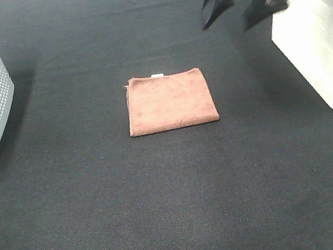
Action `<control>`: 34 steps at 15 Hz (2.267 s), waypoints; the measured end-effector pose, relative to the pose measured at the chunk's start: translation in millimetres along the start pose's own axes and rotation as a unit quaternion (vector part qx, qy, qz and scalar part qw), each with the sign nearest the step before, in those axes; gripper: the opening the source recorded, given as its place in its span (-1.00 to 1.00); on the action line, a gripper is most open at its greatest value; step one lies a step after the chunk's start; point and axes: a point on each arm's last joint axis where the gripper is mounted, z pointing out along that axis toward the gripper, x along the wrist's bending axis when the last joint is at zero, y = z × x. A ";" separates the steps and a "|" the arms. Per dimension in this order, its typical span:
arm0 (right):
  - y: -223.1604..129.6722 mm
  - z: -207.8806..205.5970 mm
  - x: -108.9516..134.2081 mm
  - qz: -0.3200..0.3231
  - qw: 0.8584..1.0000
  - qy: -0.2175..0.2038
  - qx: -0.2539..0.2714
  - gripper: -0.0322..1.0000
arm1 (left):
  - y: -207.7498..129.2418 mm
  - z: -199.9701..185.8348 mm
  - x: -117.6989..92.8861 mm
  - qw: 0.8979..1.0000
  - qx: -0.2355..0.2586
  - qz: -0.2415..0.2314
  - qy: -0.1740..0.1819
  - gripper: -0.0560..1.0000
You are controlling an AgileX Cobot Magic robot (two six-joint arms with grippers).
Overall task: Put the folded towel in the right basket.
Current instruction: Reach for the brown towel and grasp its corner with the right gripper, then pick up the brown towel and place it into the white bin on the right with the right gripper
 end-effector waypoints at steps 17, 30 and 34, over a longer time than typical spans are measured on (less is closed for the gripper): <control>19.2 170.5 -68.2 0.036 0.997 -0.010 0.060 0.50 | 0.0 0.0 0.0 1.000 0.000 0.000 0.000 0.76; 12.2 189.5 -69.7 0.068 0.995 0.035 0.066 -0.90 | 0.0 0.0 0.0 1.000 0.000 0.000 0.000 0.76; 14.6 183.3 -66.5 0.063 0.995 0.038 0.067 -0.92 | 0.0 0.0 0.0 1.000 0.000 0.000 0.000 0.76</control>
